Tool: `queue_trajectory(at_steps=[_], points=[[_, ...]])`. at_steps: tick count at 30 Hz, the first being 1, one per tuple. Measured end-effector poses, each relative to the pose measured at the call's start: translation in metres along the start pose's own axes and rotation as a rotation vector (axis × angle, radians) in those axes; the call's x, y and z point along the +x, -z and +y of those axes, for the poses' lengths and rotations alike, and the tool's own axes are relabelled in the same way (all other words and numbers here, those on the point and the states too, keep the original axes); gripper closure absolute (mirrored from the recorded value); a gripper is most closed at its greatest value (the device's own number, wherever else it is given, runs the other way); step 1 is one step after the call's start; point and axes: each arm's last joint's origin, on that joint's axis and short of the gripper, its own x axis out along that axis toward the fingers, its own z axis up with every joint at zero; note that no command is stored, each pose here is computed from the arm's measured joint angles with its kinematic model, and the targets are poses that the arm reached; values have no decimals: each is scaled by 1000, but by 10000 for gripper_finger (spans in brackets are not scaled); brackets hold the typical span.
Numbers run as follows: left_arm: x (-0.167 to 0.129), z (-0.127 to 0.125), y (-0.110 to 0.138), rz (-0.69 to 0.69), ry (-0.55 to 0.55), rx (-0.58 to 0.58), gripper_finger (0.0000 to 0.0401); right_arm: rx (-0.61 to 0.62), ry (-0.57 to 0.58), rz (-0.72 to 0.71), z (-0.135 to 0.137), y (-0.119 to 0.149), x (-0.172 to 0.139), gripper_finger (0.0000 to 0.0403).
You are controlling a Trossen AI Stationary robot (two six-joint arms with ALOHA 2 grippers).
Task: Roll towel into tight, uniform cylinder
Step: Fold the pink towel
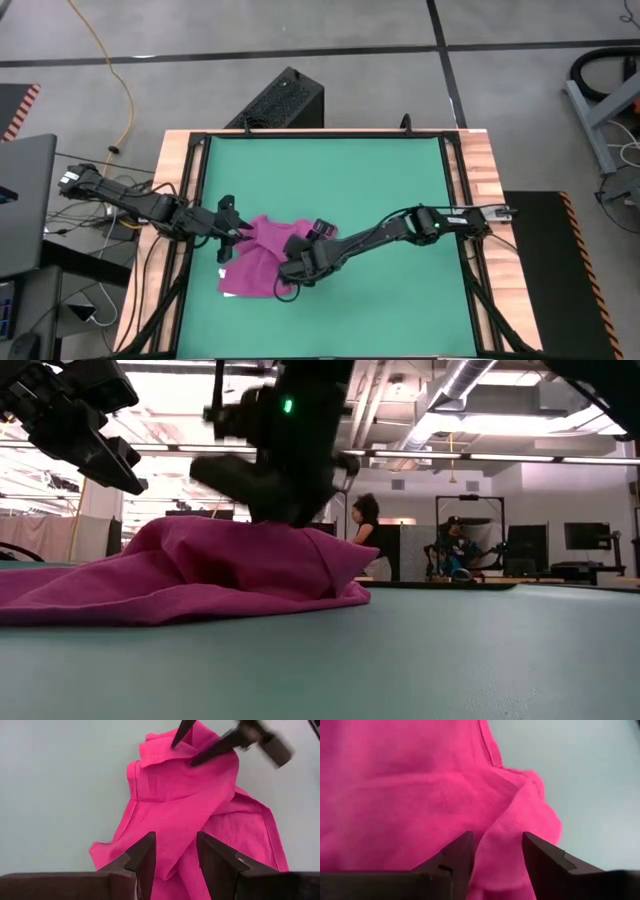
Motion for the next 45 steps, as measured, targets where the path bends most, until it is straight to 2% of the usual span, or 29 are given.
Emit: queue_trajectory(at_steps=[2, 4, 6, 8, 12, 19, 25, 28, 32, 37, 41, 45], points=[[0, 0, 0, 2, 0, -1, 270, -8, 16, 22, 3, 3, 13, 253], [0, 0, 0, 4, -1, -1, 270, -3, 25, 32, 5, 5, 20, 300], [0, 0, 0, 4, -1, -1, 270, 1, 28, 18, 6, 5, 17, 362], [0, 0, 0, 5, -1, -1, 270, 5, 50, -27, 4, 3, 4, 387], [0, 0, 0, 3, -7, -2, 270, 40, 60, -133, -6, -8, -38, 395], [0, 0, -3, -35, -24, 0, 270, 78, 49, -338, -41, -27, -123, 399], [-1, -3, -15, -157, -10, 117, 270, 117, 26, -477, -77, -28, -187, 401], [-3, -7, -22, -225, 46, 215, 267, 113, -4, -514, -87, -24, -210, 401], [-4, -9, -25, -267, 84, 369, 244, 104, -40, -542, -91, -16, -229, 402], [-1, -4, -24, -237, 14, 500, 189, 61, -66, -541, -81, -5, -237, 402], [4, 3, -32, -277, -30, 453, 153, -9, -113, -503, -66, 8, -234, 402], [14, 9, -37, -282, 60, 438, 146, -99, -171, -482, -44, 27, -232, 402]])
